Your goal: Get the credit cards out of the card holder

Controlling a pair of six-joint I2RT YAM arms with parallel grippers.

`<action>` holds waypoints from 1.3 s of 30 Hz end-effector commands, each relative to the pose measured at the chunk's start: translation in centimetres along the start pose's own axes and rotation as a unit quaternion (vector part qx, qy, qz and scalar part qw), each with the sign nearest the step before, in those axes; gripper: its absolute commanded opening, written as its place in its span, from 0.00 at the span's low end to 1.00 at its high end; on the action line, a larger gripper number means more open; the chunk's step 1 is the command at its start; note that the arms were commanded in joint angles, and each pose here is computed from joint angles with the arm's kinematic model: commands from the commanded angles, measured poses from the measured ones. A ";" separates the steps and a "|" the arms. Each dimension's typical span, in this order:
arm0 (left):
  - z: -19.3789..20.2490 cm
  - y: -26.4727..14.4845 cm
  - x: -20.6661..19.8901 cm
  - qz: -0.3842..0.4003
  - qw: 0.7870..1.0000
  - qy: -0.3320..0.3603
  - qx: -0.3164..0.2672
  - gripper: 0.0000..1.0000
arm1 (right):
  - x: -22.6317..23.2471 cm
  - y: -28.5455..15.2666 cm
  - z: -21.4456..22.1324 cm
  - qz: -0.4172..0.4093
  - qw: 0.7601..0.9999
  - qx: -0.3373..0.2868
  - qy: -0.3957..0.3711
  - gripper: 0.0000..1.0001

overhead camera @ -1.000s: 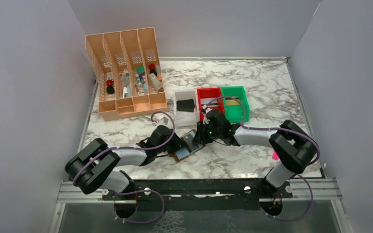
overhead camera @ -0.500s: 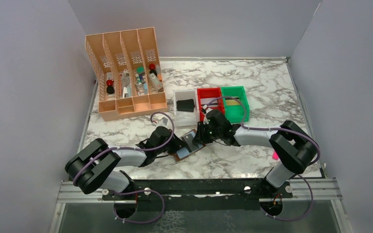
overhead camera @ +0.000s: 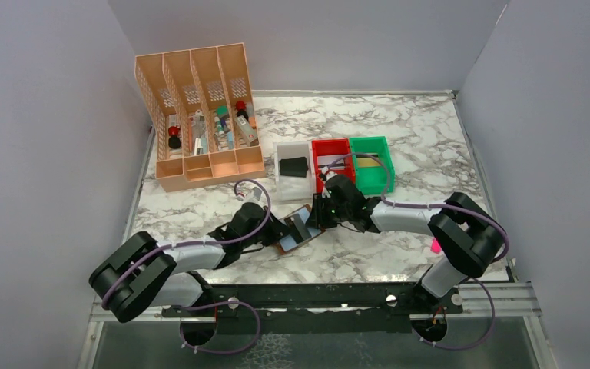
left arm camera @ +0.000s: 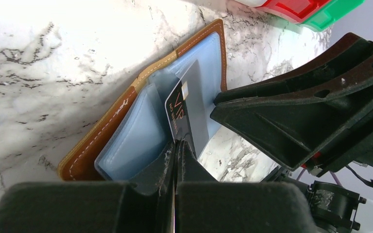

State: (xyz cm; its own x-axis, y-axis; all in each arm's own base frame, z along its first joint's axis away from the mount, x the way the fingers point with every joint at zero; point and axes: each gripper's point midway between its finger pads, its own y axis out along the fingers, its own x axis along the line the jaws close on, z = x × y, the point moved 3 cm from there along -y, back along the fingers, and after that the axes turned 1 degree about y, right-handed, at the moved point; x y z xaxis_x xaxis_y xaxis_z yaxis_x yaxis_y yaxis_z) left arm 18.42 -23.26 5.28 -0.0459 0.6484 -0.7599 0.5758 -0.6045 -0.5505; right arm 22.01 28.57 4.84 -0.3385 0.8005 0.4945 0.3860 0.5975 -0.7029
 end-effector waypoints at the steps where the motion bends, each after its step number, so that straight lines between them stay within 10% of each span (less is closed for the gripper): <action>1: 0.0 -0.4 0.8 -0.025 0.999 0.022 0.000 0.00 | -2.2 -0.3 3.4 0.032 0.998 0.062 -0.005 0.29; 10: 0.2 0.6 -0.4 -0.017 0.999 0.032 0.026 0.00 | 1.0 -0.7 3.8 -0.083 0.993 0.078 -0.023 0.30; 39: 0.3 0.8 -1.9 0.026 0.999 0.025 0.031 0.16 | -0.1 0.5 5.5 -0.063 0.991 0.115 0.009 0.32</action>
State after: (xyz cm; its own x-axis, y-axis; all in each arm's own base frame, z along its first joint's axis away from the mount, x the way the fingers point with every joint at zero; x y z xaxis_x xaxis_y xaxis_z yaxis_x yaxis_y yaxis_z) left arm 18.84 -23.51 4.80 -0.0316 0.6944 -0.7189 0.5505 -0.5883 -0.5924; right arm 20.07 29.79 4.86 -0.4053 0.6820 0.6088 0.2374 0.7216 -0.6504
